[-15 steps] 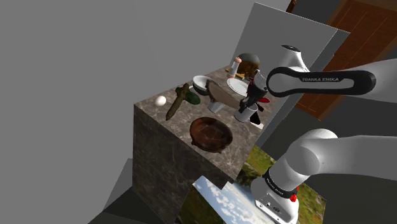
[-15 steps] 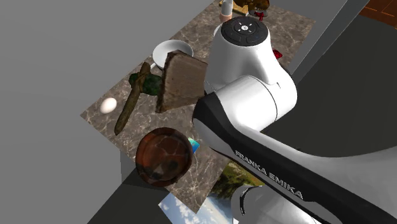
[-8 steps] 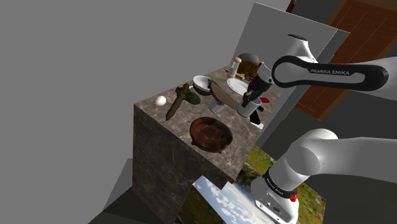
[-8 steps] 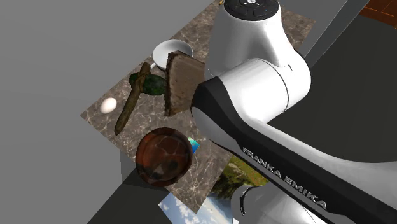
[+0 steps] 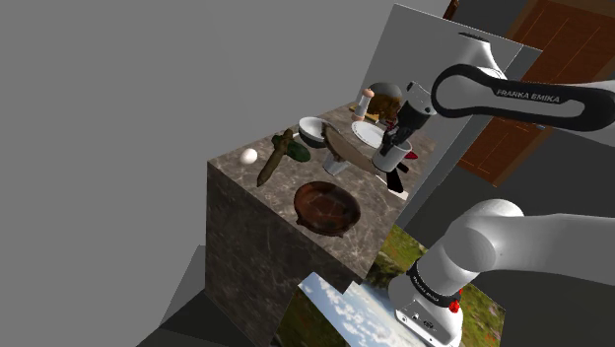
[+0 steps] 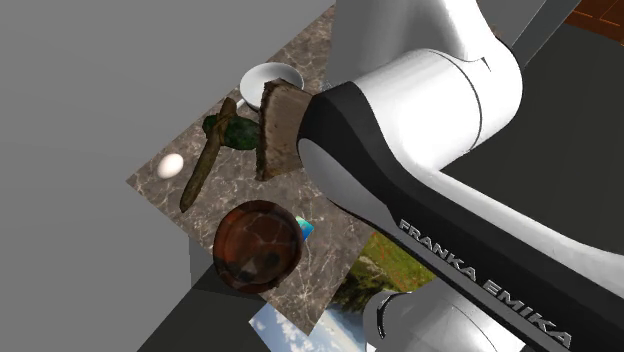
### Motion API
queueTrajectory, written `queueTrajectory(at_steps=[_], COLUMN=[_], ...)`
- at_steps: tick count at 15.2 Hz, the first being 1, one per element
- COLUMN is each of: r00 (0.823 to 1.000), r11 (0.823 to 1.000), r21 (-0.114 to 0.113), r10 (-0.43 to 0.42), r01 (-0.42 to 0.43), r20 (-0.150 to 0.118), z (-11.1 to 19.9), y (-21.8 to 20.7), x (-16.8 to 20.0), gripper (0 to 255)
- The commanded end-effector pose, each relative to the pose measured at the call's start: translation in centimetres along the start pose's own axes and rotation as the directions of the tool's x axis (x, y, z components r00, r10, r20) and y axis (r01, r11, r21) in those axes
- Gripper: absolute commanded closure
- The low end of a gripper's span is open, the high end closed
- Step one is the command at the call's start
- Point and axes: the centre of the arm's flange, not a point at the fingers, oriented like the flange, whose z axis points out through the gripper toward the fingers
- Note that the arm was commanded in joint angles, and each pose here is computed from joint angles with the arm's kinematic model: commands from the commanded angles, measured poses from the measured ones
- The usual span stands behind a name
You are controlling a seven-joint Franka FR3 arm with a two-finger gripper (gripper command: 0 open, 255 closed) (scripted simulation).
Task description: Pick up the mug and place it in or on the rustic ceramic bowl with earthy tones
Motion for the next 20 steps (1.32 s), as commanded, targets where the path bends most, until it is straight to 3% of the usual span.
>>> queueTrajectory(at_steps=[1, 7, 20], r00=[1.0, 1.0, 1.0], r11=[1.0, 1.0, 1.0], r21=[0.0, 0.0, 0.0], r10=[0.0, 0.0, 0.0], r01=[0.0, 0.0, 0.0], r20=[0.0, 0.0, 0.0], z=[-1.1, -4.0, -6.7], y=[0.1, 0.2, -16.7], x=[0.2, 0.7, -0.8], gripper=[255, 255, 255])
